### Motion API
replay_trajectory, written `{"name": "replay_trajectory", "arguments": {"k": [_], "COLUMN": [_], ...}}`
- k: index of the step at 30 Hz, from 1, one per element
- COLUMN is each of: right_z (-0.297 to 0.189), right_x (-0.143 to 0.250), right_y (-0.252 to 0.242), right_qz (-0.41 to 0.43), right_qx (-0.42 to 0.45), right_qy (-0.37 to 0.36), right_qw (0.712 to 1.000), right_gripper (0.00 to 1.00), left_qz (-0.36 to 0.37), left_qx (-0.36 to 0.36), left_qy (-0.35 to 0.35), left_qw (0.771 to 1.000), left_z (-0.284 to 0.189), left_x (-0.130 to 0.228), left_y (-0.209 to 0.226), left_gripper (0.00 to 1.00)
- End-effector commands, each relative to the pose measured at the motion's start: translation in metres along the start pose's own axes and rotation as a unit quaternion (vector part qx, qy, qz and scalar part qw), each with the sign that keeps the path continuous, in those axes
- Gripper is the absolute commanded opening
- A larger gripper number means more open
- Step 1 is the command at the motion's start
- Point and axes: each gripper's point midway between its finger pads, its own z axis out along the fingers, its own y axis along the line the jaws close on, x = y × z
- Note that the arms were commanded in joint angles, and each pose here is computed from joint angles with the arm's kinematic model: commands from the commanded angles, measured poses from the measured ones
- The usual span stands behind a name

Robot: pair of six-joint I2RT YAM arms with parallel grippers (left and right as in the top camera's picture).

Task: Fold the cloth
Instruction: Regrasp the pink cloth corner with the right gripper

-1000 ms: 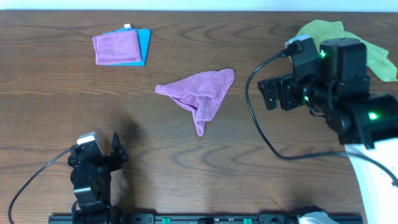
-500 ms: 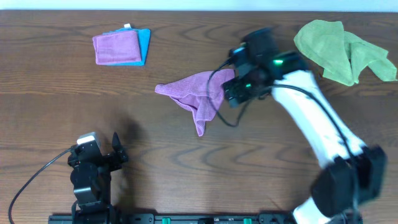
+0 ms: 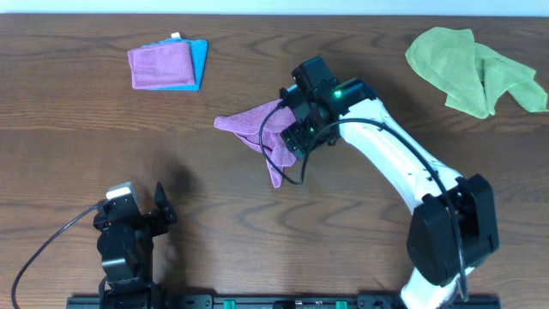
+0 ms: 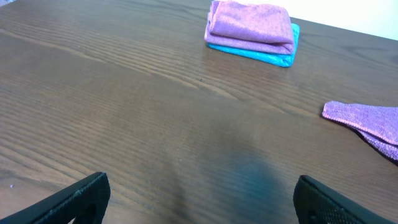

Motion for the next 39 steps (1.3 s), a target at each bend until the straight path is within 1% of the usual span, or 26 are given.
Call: {"name": "replay_trajectory", "arguments": {"k": [1,5,7,9,16,21,27,33,35,38,39], "right_z": [0.017,0.045,0.055,0.061,0.069,0.071,0.072,0.084,0.088,0.089,0.087], "right_x": [0.003,0.012,0.014,0.009,-0.017,-0.026,-0.034,-0.028,-0.025,-0.025,-0.026], "right_y": [-0.018,-0.024,-0.023,-0.018,-0.009,-0.003,-0.017,-0.034,-0.039,-0.047,-0.052], "right_qz": [-0.023,-0.036,-0.037,-0.047,-0.100,-0.111,-0.107,-0.105,-0.100,-0.095,-0.094], "right_qx": [0.058,0.064,0.062,0.064,0.120,0.124,0.156,0.177,0.178,0.189,0.200], "right_qy": [0.021,0.057,0.065,0.066,0.049,0.034,0.022,0.039,0.044,0.044,0.043], "right_qw": [0.998,0.996,0.995,0.995,0.986,0.986,0.982,0.978,0.978,0.976,0.974], "right_gripper": [0.77,0.74,0.72,0.72,0.70,0.69,0.68,0.65,0.60,0.47,0.40], "left_qz": [0.008,0.008,0.008,0.008,0.008,0.008,0.008,0.008,0.008,0.008,0.008], "left_qx": [-0.012,-0.012,-0.012,-0.012,-0.012,-0.012,-0.012,-0.012,-0.012,-0.012,-0.012], "left_qy": [0.014,0.014,0.014,0.014,0.014,0.014,0.014,0.014,0.014,0.014,0.014], "left_qw": [1.000,1.000,1.000,1.000,1.000,1.000,1.000,1.000,1.000,1.000,1.000], "left_z": [0.003,0.003,0.003,0.003,0.003,0.003,0.003,0.003,0.003,0.003,0.003], "left_x": [0.012,0.012,0.012,0.012,0.012,0.012,0.012,0.012,0.012,0.012,0.012], "left_y": [0.005,0.005,0.005,0.005,0.005,0.005,0.005,0.005,0.005,0.005,0.005], "left_gripper": [0.95,0.95,0.95,0.95,0.95,0.95,0.95,0.95,0.95,0.95,0.96]}}
